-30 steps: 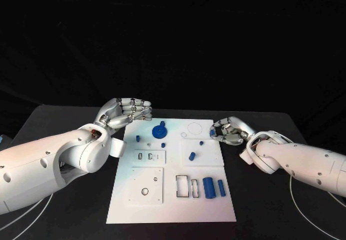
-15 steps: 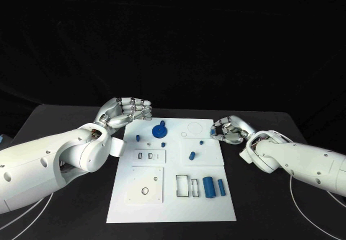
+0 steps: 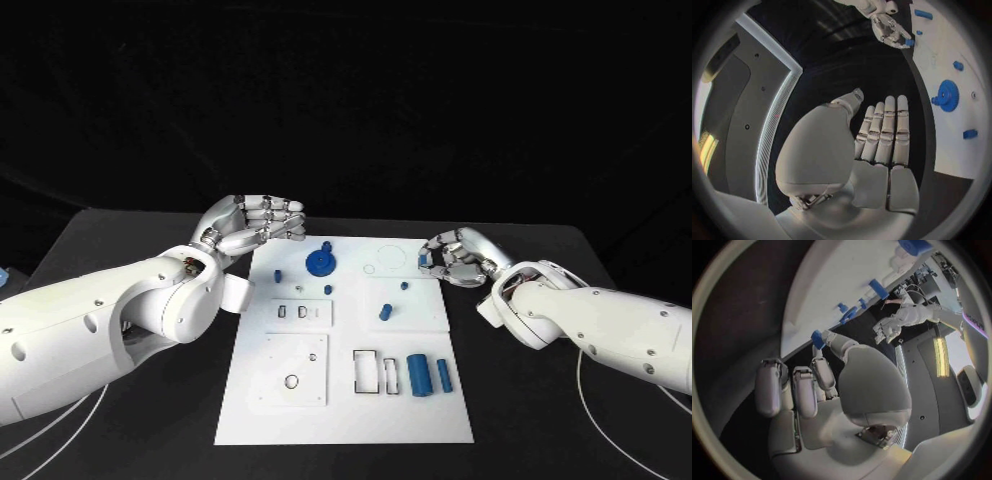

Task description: Assemble the parts on the task board

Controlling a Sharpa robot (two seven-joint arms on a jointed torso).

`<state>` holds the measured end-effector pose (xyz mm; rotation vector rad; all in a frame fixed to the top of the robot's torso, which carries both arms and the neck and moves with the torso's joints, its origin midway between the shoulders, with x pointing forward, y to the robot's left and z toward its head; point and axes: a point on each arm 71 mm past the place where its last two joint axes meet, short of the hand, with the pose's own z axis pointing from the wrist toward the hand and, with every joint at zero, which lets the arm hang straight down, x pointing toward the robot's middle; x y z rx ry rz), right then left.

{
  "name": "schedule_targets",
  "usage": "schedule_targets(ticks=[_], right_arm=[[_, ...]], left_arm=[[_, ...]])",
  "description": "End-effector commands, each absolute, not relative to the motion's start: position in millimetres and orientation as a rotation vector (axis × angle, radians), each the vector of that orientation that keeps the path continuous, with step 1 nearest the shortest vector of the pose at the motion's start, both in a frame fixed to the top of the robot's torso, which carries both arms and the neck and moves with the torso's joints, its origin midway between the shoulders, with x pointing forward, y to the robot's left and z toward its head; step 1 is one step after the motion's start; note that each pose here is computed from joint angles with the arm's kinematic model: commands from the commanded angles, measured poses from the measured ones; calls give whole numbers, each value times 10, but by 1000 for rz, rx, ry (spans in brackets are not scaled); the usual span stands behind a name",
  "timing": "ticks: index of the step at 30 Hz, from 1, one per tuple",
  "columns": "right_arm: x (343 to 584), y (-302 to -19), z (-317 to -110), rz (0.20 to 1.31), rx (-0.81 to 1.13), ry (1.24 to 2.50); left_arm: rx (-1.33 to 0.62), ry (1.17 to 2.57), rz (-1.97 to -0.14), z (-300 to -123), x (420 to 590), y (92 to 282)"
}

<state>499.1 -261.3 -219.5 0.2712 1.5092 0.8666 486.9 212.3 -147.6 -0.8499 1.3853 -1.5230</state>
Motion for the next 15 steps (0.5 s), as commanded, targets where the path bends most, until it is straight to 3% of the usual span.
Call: schedule_targets(ticks=[1,7,15], right_arm=[[4948,-2494,-2098,852,275,1476],[4823,-2099,-1926,897,254,1471],[4725,-1607,-1872,946,201,1514]], left_arm=[[-843,1389,-1542,-1472,4866,2109],[-849,1385,-1536,-1479,4880,2129],[-852,1375,-1525,-1487,4907,2162]])
